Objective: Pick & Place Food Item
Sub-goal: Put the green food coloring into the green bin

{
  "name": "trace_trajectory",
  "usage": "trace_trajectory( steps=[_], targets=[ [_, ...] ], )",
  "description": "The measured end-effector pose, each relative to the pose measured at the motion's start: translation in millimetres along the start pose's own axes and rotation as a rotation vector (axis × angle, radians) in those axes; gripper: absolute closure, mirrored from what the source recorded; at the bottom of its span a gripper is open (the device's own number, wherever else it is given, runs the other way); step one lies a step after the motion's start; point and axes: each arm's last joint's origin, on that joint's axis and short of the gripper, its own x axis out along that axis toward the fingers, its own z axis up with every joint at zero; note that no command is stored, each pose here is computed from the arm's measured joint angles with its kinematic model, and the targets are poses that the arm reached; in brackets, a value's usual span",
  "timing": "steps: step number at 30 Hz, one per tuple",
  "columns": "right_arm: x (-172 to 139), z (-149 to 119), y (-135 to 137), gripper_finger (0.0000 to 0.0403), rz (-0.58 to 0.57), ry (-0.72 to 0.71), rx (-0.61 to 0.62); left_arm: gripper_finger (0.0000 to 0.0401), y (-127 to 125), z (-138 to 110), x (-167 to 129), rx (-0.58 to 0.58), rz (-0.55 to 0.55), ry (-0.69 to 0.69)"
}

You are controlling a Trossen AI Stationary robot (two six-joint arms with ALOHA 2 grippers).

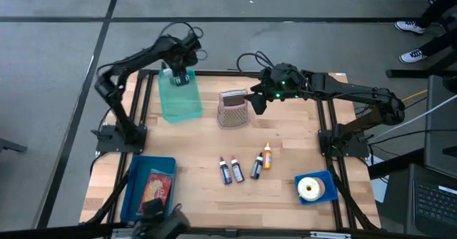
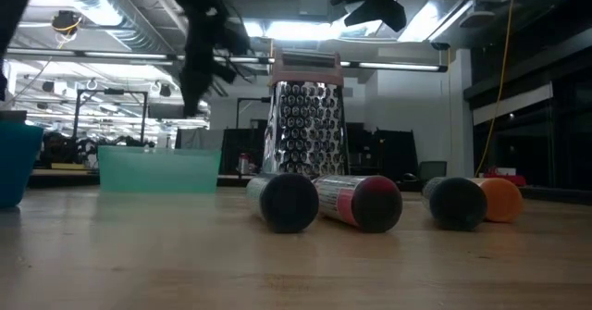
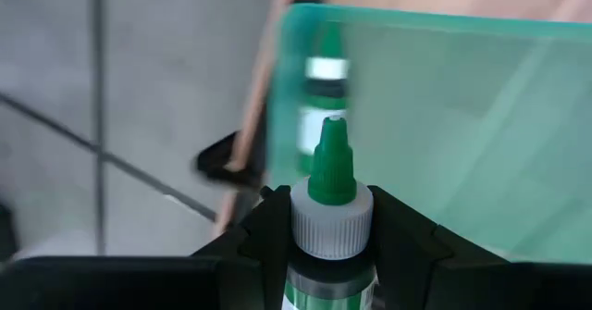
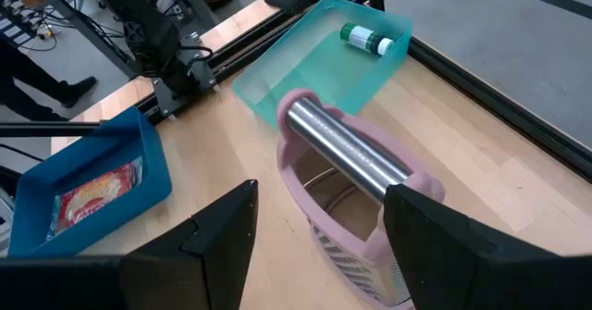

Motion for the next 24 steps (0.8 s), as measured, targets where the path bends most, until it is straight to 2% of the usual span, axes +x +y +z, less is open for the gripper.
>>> trace_trajectory(
  steps=[4, 11, 18, 24],
  targets=[
    [0, 0, 0, 0.0171, -0.001, 0.0, 0.016, 0.0287, -12, 20, 28, 0.051, -0.068, 0.043],
    [0, 0, 0, 0.0171, -0.001, 0.004, 0.022, 0.0287, -22, 44, 59, 0.105, -0.087, 0.022],
    [0, -1, 0, 0.0171, 0.014, 0.015, 0.025, 0.0287, -14, 45, 68, 0.114, -0.098, 0.002],
    [0, -1, 0, 0.0171, 0.013, 0.019, 0.025, 0.0287, -1, 36, 73, 0.082, -0.121, 0.024]
  ],
)
